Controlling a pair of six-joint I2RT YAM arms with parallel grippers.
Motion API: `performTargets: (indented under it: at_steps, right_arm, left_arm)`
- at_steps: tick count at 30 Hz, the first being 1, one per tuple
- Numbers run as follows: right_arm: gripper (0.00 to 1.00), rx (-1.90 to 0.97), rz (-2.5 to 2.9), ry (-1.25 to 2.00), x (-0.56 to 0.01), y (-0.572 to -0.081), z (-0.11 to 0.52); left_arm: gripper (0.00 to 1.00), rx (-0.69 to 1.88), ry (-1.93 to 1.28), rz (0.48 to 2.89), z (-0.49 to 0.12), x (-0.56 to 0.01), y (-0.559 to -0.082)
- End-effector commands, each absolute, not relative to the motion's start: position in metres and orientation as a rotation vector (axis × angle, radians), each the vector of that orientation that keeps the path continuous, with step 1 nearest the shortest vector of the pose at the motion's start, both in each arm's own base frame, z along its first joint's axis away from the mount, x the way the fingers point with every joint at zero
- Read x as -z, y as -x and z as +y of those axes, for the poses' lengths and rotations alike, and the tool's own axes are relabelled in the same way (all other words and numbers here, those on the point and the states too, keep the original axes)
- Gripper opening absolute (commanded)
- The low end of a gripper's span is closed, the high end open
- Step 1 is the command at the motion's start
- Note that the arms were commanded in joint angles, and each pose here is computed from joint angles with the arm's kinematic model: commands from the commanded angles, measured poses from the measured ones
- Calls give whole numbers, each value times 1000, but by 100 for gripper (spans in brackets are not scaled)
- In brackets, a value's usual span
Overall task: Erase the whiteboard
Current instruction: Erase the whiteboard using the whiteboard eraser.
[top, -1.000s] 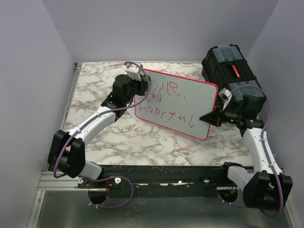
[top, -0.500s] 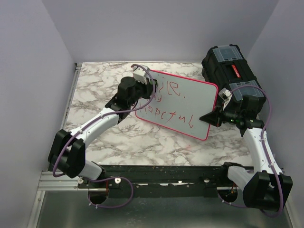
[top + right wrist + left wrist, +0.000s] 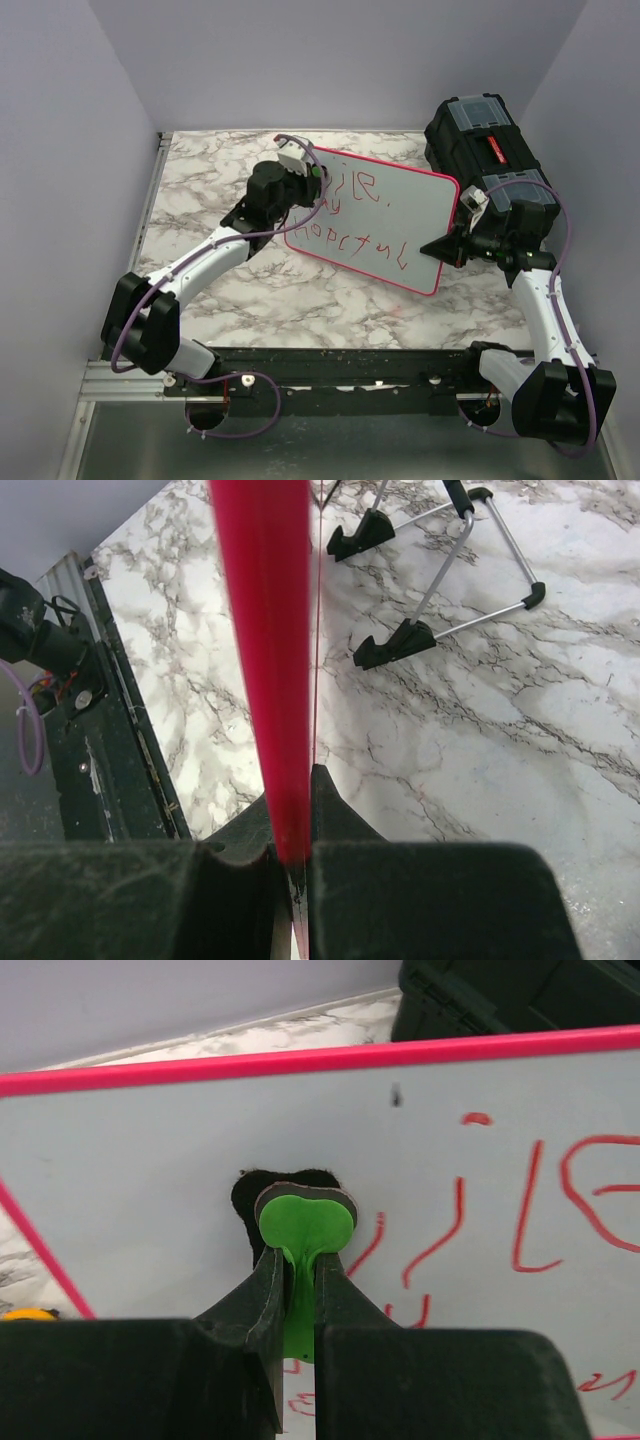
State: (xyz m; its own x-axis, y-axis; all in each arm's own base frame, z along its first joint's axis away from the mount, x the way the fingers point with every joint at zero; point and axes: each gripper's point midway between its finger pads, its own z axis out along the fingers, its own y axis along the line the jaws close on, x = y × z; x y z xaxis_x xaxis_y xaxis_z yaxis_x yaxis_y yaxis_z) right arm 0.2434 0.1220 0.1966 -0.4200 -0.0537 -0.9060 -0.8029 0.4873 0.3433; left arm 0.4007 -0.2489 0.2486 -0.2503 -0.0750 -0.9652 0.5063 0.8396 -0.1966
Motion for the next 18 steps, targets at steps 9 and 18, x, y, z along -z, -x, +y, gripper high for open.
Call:
performTargets:
  at_steps: [9, 18]
  right_arm:
    - [1, -959, 1720, 815, -206, -249, 123]
    - [1, -962, 1719, 815, -206, -248, 123]
  left_arm:
    - [0, 529, -365, 1772, -256, -233, -391]
    - [0, 513, -321, 1762, -227, -245, -402]
